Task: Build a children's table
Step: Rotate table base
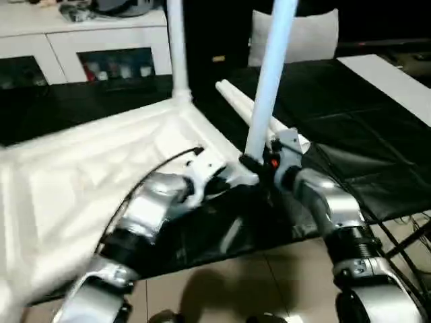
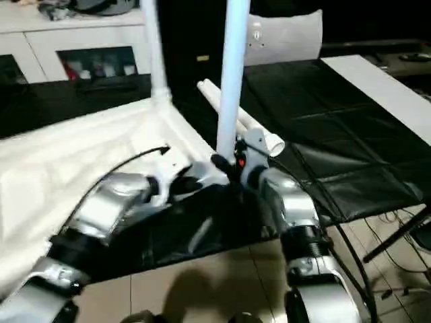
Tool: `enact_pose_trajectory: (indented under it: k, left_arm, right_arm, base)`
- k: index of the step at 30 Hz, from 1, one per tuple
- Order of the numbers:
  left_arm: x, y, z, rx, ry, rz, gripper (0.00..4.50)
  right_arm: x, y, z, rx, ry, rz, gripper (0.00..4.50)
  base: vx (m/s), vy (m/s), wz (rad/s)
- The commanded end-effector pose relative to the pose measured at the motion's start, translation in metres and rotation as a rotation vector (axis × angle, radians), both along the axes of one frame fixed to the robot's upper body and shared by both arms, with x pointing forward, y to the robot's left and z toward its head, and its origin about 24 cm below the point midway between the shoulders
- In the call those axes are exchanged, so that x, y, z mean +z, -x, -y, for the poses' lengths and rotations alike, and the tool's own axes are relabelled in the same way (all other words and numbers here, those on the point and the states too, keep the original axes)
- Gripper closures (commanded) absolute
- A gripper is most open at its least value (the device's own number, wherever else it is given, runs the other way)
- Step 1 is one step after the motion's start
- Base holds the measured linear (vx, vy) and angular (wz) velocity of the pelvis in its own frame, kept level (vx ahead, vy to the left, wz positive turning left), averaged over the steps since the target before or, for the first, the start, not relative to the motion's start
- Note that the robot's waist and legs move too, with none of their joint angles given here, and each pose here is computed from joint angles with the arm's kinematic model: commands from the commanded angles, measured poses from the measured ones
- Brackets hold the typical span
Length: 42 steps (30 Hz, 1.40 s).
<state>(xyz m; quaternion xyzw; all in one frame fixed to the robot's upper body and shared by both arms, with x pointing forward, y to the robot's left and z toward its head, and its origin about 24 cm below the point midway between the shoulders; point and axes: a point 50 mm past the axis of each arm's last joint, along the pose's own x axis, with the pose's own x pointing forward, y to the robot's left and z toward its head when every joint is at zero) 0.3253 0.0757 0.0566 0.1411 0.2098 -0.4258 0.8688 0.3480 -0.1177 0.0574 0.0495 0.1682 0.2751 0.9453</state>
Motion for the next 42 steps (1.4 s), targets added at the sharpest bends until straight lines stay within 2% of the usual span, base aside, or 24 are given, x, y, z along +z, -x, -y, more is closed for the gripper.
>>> enact_pose_trajectory:
  k: [1, 5, 10, 13, 14, 16, 17, 18, 19, 21, 23, 26, 31, 32, 34, 37, 41, 42]
  left_arm:
    - [0.038, -0.014, 0.016, 0.044, 0.06, 0.165, 4.5]
    - [0.038, -0.013, 0.015, 0.026, 0.044, 0.172, 4.5]
    - [0.036, -0.014, 0.008, 0.006, 0.012, 0.175, 4.5]
    - [0.034, -0.014, 0.006, -0.002, 0.001, 0.173, 4.5]
    - [0.033, -0.014, 0.004, -0.013, -0.013, 0.176, 4.5]
    - [0.032, -0.014, 0.002, -0.031, -0.026, 0.182, 4.5]
    - [0.032, -0.014, 0.002, -0.031, -0.026, 0.182, 4.5]
    - [0.031, -0.015, -0.001, -0.043, -0.041, 0.185, 4.5]
    - [0.031, -0.015, -0.001, -0.043, -0.041, 0.185, 4.5]
    - [0.029, -0.019, -0.007, -0.043, -0.066, 0.191, 4.5]
    - [0.029, -0.025, -0.011, 0.002, -0.074, 0.197, 4.5]
    - [0.032, -0.032, -0.011, 0.05, -0.049, 0.21, 4.5]
    - [0.036, -0.042, -0.005, 0.103, 0.032, 0.219, 4.5]
    - [0.036, -0.045, -0.003, 0.109, 0.054, 0.216, 4.06]
    - [0.036, -0.047, -0.001, 0.118, 0.057, 0.219, 4.06]
    - [0.038, -0.052, -0.001, 0.175, 0.056, 0.266, 3.67]
    - [0.047, -0.052, -0.007, 0.215, 0.117, 0.322, 3.64]
    - [0.051, -0.049, -0.014, 0.247, 0.136, 0.363, 3.64]
  right_arm:
    - [-0.011, 0.009, -0.042, 0.113, -0.065, -0.052, 1.41]
    - [-0.009, 0.008, -0.035, 0.082, -0.085, -0.022, 1.03]
    - [-0.004, 0.014, -0.014, 0.104, -0.079, 0.055, 0.61]
    - [-0.005, 0.017, -0.006, 0.117, -0.07, 0.067, 0.43]
    - [-0.005, 0.019, 0.001, 0.132, -0.064, 0.08, 0.19]
    - [-0.005, 0.021, 0.012, 0.14, -0.051, 0.094, 0.14]
    - [-0.005, 0.021, 0.012, 0.14, -0.051, 0.094, 0.09]
    - [-0.004, 0.024, 0.021, 0.151, -0.04, 0.106, 0.09]
    - [-0.004, 0.024, 0.021, 0.151, -0.04, 0.106, 0.04]
    - [-0.003, 0.032, 0.042, 0.151, -0.008, 0.121, 0.04]
    - [-0.003, 0.04, 0.051, 0.152, 0.004, 0.115, 0.04]
    - [-0.004, 0.05, 0.049, 0.166, -0.011, 0.105, 0.04]
    - [-0.006, 0.053, 0.042, 0.138, -0.026, 0.11, 0.04]
    - [-0.006, 0.053, 0.039, 0.122, -0.037, 0.115, 0.0]
    - [-0.005, 0.052, 0.036, 0.099, -0.044, 0.119, 0.0]
    - [-0.004, 0.051, 0.031, 0.051, -0.039, 0.134, 0.0]
    - [0.002, 0.049, 0.029, -0.013, -0.039, 0.154, 0.0]
    - [0.003, 0.051, 0.027, -0.002, -0.017, 0.142, 0.0]
  base:
    - [0.0, 0.0, 0.0]
    - [0.0, 0.0, 0.0]
    - [0.0, 0.0, 0.0]
    - [0.0, 0.0, 0.0]
    - [0.0, 0.0, 0.0]
    - [0.0, 0.0, 0.0]
    - [0.0, 0.0, 0.0]
    - [0.0, 0.0, 0.0]
    - [0.0, 0.0, 0.0]
    - [0.0, 0.0, 0.0]
    - [0.0, 0.0, 0.0]
    - [0.0, 0.0, 0.0]
    - [0.0, 0.0, 0.0]
    - [0.0, 0.0, 0.0]
    - [0.0, 0.0, 0.0]
    - [0.0, 0.0, 0.0]
    - [0.0, 0.0, 0.0]
    - [0.0, 0.0, 0.0]
